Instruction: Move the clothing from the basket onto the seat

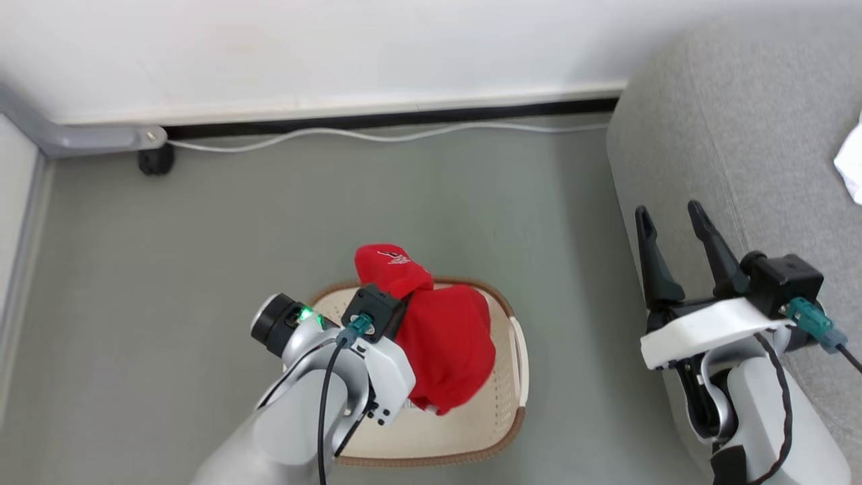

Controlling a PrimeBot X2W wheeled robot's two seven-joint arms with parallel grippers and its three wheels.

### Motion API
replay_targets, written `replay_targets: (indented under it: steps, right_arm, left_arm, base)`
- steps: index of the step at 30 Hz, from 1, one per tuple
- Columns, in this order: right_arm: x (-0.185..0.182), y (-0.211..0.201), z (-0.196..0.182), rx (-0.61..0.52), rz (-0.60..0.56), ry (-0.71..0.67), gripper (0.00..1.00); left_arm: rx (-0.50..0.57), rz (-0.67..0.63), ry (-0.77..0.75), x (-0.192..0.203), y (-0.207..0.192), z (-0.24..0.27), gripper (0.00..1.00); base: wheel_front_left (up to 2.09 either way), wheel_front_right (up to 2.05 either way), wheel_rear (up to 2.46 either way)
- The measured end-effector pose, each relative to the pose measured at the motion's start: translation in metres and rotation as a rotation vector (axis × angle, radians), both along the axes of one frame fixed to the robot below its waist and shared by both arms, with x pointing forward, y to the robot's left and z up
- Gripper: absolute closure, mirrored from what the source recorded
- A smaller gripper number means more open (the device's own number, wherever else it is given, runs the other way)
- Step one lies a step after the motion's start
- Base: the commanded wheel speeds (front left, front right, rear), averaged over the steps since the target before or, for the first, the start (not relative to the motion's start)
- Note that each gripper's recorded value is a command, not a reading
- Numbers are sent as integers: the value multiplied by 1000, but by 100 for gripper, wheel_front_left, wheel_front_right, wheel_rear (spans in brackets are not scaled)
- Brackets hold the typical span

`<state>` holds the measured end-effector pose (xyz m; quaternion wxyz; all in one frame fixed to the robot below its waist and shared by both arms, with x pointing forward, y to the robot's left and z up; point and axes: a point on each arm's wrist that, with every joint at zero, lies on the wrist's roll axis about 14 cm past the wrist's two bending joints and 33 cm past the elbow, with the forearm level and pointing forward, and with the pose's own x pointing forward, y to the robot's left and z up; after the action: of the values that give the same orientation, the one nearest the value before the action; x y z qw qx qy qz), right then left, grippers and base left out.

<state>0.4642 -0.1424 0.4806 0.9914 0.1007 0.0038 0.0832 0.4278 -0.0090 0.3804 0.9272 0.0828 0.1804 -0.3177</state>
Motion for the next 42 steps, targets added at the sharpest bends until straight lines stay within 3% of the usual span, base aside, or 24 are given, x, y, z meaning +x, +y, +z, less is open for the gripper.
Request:
replay_targets:
  steps: [19, 28, 42]
  right_arm:
    - [-40, 23, 16, 4, 61, -22, 0]
    - [-47, 24, 11, 5, 61, -7, 0]
    - [-51, 29, 4, 1, 77, 13, 0]
  left_arm:
    - [-304, 225, -290, 12, 31, 137, 100]
    - [-433, 205, -338, 14, 33, 174, 100]
    - [-536, 166, -387, 18, 25, 209, 100]
  base:
    - [0, 0, 0]
    - [0, 0, 0]
    - [0, 0, 0]
